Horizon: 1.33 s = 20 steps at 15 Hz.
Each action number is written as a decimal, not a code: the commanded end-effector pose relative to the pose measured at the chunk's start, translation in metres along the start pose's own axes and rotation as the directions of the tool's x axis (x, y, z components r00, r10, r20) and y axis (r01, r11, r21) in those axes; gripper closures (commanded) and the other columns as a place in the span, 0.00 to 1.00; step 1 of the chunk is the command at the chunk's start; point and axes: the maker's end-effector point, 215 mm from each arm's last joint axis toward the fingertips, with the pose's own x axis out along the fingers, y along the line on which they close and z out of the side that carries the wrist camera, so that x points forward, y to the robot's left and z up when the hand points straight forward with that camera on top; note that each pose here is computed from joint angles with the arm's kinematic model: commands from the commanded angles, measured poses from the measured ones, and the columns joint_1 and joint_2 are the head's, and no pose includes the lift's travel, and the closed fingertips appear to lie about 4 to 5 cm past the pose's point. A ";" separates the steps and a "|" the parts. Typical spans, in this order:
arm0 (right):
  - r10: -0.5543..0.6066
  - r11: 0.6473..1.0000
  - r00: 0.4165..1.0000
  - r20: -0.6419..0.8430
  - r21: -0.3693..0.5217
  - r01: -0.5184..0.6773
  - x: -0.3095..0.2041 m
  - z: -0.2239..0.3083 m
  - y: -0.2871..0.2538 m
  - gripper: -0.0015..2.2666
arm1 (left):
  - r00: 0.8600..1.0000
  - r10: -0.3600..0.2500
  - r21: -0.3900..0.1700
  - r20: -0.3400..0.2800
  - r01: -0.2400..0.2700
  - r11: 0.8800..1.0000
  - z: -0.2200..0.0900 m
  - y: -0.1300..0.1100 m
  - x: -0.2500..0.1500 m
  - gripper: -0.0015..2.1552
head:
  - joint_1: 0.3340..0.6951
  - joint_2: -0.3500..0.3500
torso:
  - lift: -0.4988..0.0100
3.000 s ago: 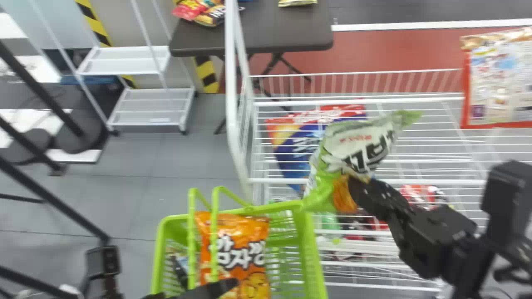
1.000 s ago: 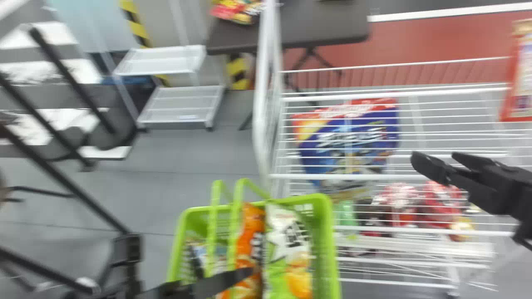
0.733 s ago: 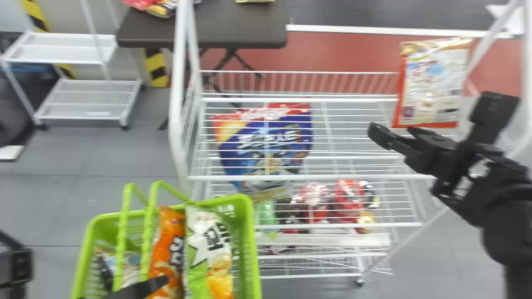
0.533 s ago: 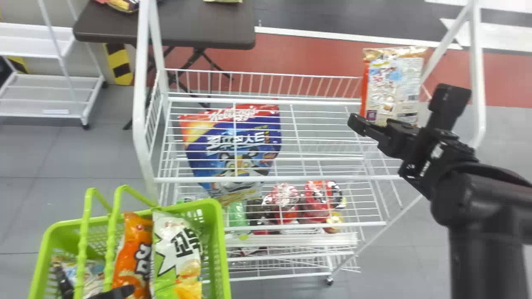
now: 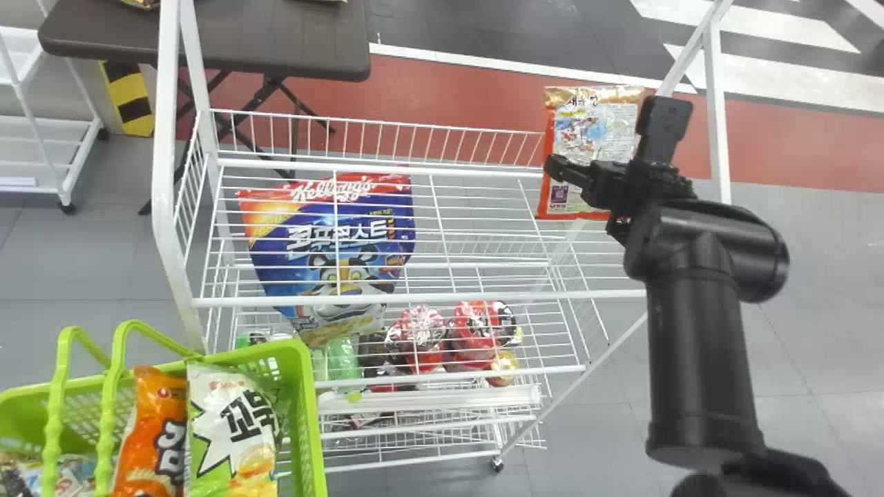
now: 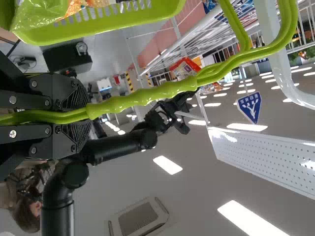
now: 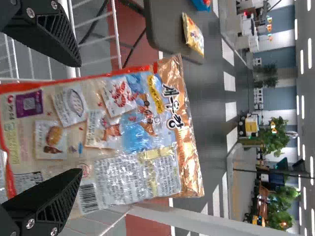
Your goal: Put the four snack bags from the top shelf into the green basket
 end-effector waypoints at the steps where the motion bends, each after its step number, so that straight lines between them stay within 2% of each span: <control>1: -0.032 0.999 0.998 -0.062 -0.041 0.030 0.018 -0.012 0.002 0.02 | 1.000 -0.005 -0.005 0.009 0.005 1.000 -0.001 -0.001 -0.003 1.00 | 1.00 0.13 | 0.98; 3: -0.034 0.998 0.996 -0.085 -0.049 0.030 0.023 -0.015 0.004 0.21 | 1.000 0.003 -0.008 0.019 -0.003 1.000 -0.001 0.000 -0.007 1.00 | 1.00 0.13 | 0.98; 4: -0.036 0.998 0.995 -0.092 -0.048 0.031 0.023 -0.017 0.004 0.37 | 1.000 0.004 -0.009 0.021 -0.003 1.000 -0.001 0.000 -0.008 1.00 | 1.00 0.14 | 0.98; 6: -0.038 0.999 0.990 -0.132 -0.043 0.033 0.021 -0.029 0.004 0.95 | 1.000 0.004 -0.007 0.021 -0.004 1.000 -0.001 0.000 -0.008 1.00 | 1.00 0.15 | 0.98; 7: -0.051 0.998 0.987 -0.152 -0.041 0.045 0.019 -0.036 0.000 1.00 | 1.000 0.003 -0.008 0.023 -0.003 1.000 -0.001 0.000 -0.008 1.00 | 1.00 0.15 | 0.98; 11: -0.055 0.998 0.994 -0.095 -0.017 0.054 0.004 -0.021 -0.006 1.00 | 1.000 0.004 -0.007 0.024 -0.004 1.000 -0.001 0.000 -0.008 1.00 | 1.00 0.13 | 0.98; 14: -0.005 0.999 0.997 -0.078 0.039 0.008 -0.023 -0.016 0.002 1.00 | 1.000 0.005 -0.006 0.022 -0.005 1.000 -0.001 0.000 -0.009 1.00 | 1.00 0.13 | 0.98; 16: 0.070 0.994 0.995 -0.075 0.094 -0.063 -0.060 -0.014 0.024 1.00 | 1.000 0.006 -0.006 0.024 -0.005 1.000 0.000 0.001 -0.009 1.00 | 1.00 0.14 | 0.98; 18: 0.195 0.976 0.980 -0.052 0.113 -0.188 -0.113 -0.009 0.070 1.00 | 1.000 0.003 -0.004 0.024 -0.003 1.000 0.002 0.001 -0.008 1.00 | 1.00 0.16 | 0.98; 20: 0.330 0.939 0.942 -0.067 0.126 -0.320 -0.168 -0.015 0.121 1.00 | 1.000 0.000 0.000 0.024 0.000 1.000 0.004 0.001 -0.006 1.00 | 1.00 0.23 | 0.98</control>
